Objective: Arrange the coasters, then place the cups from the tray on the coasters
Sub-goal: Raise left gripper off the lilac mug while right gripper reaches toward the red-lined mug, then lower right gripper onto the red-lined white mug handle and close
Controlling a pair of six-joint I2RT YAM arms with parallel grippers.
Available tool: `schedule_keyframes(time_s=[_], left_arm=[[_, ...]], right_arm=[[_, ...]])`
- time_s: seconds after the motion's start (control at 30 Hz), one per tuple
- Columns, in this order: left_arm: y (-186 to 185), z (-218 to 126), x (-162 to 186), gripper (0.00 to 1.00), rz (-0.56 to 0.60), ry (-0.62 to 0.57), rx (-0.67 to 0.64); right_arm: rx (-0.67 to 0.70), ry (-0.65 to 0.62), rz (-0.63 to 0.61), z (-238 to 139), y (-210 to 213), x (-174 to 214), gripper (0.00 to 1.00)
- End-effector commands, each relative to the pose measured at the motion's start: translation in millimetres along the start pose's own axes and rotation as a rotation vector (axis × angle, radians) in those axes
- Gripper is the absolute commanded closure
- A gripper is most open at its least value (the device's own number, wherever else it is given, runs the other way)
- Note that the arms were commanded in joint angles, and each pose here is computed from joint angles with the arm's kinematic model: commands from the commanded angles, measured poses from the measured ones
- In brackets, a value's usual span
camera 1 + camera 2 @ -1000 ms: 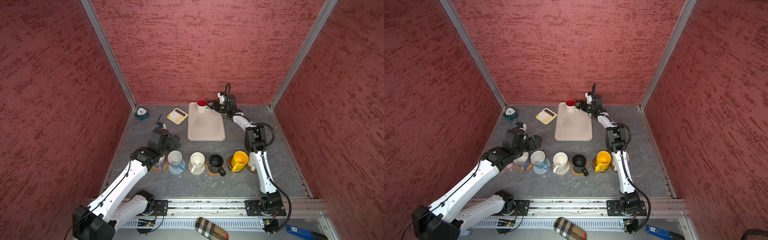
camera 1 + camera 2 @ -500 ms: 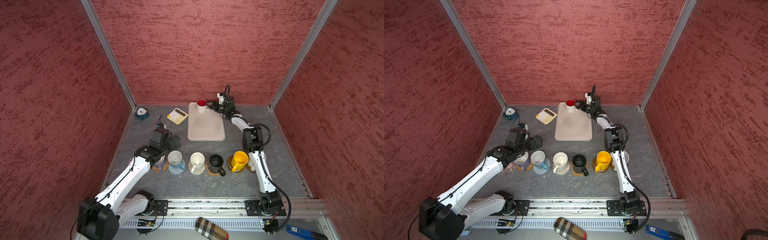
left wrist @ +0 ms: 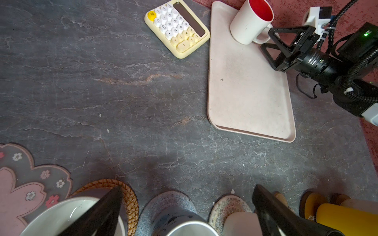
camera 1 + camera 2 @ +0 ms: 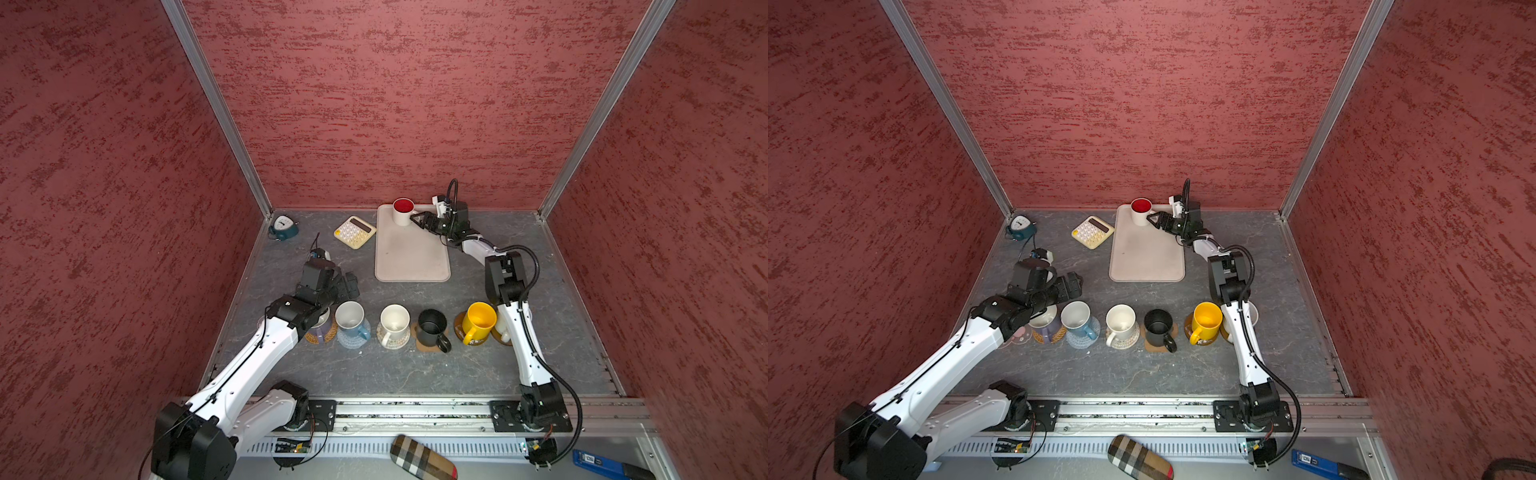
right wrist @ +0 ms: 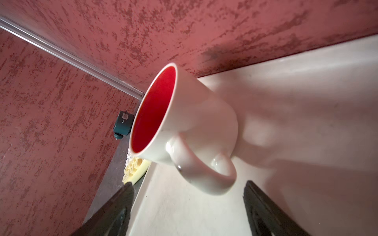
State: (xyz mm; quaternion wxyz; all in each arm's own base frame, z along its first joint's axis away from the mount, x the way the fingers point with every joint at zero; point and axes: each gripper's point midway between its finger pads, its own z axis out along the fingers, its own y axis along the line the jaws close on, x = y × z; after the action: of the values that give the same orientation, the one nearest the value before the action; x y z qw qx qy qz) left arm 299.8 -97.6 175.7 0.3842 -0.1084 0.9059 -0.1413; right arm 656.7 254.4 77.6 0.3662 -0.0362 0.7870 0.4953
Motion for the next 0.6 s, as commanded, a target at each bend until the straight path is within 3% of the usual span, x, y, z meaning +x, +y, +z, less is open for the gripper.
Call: schedule_keyframes(time_s=[0.0, 0.3, 0.57], left_arm=[[2.0, -3.8, 0.7, 0.0, -0.012, -0.01, 0.008], [4.8, -11.3, 2.4, 0.0, -0.015, -0.017, 0.006], [7.6, -11.8, 3.0, 0.0, -0.009, -0.028, 0.003]], right_arm=[[-0.068, -0.031, -0.118, -8.9, 51.8, -24.1, 0.15], [0.027, 0.009, -0.171, -11.3, 49.8, -12.6, 0.15], [0.086, -0.062, -0.217, -28.4, 50.8, -24.5, 0.09]])
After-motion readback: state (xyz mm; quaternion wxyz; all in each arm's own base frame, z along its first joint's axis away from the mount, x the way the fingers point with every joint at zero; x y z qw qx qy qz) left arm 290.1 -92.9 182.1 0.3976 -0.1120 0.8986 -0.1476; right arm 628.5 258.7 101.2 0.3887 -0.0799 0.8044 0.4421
